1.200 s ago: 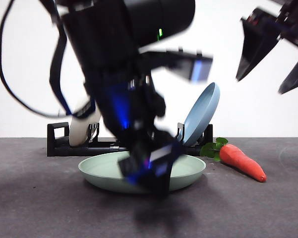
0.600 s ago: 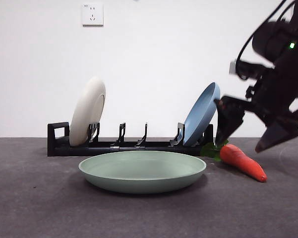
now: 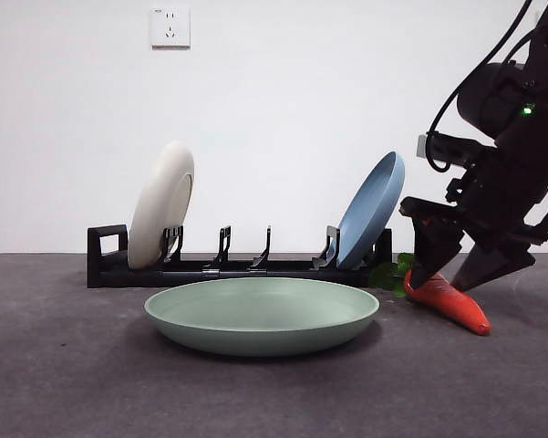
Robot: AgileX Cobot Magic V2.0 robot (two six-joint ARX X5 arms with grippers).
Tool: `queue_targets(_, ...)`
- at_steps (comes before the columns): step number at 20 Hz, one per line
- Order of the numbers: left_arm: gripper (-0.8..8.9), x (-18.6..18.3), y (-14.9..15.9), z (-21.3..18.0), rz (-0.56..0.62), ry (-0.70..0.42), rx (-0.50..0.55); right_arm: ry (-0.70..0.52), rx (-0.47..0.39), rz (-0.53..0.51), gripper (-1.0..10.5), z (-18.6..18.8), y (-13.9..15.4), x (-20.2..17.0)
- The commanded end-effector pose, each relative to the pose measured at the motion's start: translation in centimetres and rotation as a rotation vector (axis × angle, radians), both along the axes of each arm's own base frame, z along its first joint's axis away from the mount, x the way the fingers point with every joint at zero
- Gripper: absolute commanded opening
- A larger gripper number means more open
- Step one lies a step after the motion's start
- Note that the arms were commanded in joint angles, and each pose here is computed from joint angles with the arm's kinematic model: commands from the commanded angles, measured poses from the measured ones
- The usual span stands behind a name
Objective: Take the green plate from the plate rack,put the plate on the table,take the carrot from the table,put the carrot in the plate
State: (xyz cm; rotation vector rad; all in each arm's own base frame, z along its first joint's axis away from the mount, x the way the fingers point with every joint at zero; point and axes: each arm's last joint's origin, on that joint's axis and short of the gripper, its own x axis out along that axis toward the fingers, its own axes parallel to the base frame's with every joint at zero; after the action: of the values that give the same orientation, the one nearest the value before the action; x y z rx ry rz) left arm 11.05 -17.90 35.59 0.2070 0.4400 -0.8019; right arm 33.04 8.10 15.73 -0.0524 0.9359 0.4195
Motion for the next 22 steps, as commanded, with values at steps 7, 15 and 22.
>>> queue_targets(7,3.46,0.0,-0.1,-0.1,0.006,0.011,-0.010,0.043,0.003,-0.007,-0.1,-0.9,0.1,0.0)
queue_targets(15,3.46,0.0,0.0,-0.1,0.006,0.008,-0.007,-0.043,0.109,0.119,-0.1,4.0,3.6,-2.6)
queue_targets(22,3.46,0.0,0.0,-0.2,0.005,0.016,0.005,-0.108,0.102,0.318,-0.1,3.0,11.9,-5.5)
